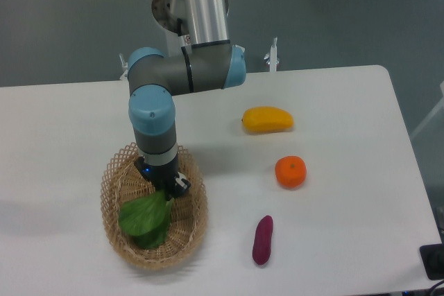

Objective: Pick up the green vegetable from the basket
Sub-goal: 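Lift the bok choy out of the basket and carry it away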

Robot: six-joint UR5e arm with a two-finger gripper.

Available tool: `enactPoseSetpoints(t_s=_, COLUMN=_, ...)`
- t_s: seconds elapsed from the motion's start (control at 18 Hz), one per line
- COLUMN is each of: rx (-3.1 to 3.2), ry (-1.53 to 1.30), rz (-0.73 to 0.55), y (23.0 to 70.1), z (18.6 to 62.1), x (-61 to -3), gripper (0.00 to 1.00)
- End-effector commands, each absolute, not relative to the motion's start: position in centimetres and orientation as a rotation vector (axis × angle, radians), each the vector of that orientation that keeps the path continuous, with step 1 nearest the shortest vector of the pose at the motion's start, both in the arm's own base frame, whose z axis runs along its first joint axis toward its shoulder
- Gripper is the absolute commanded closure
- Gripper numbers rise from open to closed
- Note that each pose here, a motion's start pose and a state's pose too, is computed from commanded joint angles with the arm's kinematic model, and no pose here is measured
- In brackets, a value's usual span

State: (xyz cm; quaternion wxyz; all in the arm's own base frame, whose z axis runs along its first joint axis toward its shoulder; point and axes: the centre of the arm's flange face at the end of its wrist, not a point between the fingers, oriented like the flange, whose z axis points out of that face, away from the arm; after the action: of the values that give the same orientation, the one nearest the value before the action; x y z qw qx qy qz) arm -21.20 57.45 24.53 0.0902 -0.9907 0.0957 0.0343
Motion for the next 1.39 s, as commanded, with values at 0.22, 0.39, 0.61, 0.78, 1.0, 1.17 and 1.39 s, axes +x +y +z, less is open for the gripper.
enactPoseSetpoints(t_s=0.22, rx=-2.897, ry=0.251, rz=0.169, y=57.8, z=28.6, x=-23.3, gripper=0.67)
enactPoseSetpoints(t_s=0.39, rx=-2.856, ry=0.257, rz=0.236, y=56.9, z=32.1, x=-26.5, gripper=0.67)
enactPoseSetpoints(t_s=0.61, rx=-2.869, ry=0.262, rz=0.245, y=55.2, z=37.4, x=-31.1, gripper=0.67)
enactPoseSetpoints(t_s=0.78, rx=-2.876, ry=0.275, rz=0.192, y=53.5, z=40.3, x=-34.9, gripper=0.67)
enactPoseSetpoints(t_s=1.0, rx=-2.863, ry=0.291, rz=0.203, y=50.2, z=43.7, x=-40.2, gripper=0.67)
enactPoseSetpoints(t_s=1.17, rx=-2.873, ry=0.333, rz=0.187, y=47.5, z=44.5, x=-43.4, gripper=0.67)
enactPoseSetpoints(t_s=1.39, rx=-2.880, ry=0.404, rz=0.203, y=44.9, z=44.4, x=-46.0, gripper=0.67)
